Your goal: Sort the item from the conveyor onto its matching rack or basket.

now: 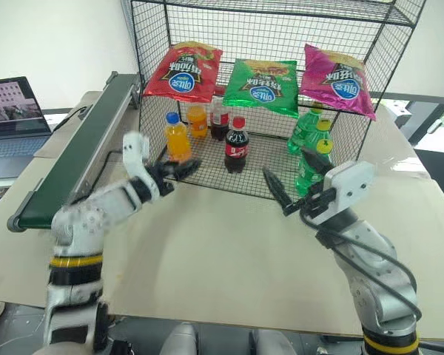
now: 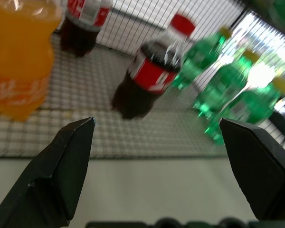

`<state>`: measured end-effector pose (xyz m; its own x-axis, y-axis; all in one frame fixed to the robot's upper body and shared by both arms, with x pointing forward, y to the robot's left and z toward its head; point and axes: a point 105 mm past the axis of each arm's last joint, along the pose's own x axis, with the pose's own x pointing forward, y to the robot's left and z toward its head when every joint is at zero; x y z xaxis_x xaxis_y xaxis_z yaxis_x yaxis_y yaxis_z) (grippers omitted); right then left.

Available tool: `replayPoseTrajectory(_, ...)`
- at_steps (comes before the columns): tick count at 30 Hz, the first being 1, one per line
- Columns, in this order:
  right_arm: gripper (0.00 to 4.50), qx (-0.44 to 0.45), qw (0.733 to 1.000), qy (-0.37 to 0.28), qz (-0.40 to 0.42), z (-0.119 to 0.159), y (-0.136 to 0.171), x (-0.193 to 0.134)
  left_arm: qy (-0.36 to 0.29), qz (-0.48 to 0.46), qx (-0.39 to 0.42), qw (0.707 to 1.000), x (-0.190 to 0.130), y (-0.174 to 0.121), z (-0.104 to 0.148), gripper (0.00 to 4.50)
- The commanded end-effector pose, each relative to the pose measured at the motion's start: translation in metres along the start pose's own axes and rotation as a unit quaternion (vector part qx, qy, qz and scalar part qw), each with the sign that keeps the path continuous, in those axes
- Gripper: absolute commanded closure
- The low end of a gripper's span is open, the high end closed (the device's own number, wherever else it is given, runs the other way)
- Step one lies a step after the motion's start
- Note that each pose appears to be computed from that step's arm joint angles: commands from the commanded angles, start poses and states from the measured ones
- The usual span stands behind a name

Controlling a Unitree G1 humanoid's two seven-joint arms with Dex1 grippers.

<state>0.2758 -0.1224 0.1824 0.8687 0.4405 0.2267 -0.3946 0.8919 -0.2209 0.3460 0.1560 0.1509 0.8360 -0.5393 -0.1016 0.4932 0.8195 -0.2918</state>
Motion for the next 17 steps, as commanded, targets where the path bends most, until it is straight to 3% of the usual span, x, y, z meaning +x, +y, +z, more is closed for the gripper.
replayPoseTrajectory(1, 0.0, -0.003, 1.0, 0.003, -0.027, -0.009, 0.002, -0.008, -0.017, 0.032, 0.081, 0.996, -0.004, 0.006, -0.019, 0.05)
replayPoseTrajectory(4, 0.0, -0.002, 0.998, 0.014, -0.053, -0.017, -0.002, -0.011, -0.002, 0.053, 0.13, 0.99, -0.007, 0.016, -0.038, 0.05)
replayPoseTrajectory(9, 0.0, -0.004, 0.995, 0.034, -0.091, -0.034, -0.011, -0.015, -0.008, 0.081, 0.162, 0.984, -0.007, 0.029, -0.048, 0.05)
replayPoseTrajectory(17, 0.0, -0.003, 0.994, 0.035, -0.102, -0.037, -0.014, -0.015, -0.032, 0.07, 0.138, 0.988, 0.001, 0.026, -0.044, 0.05)
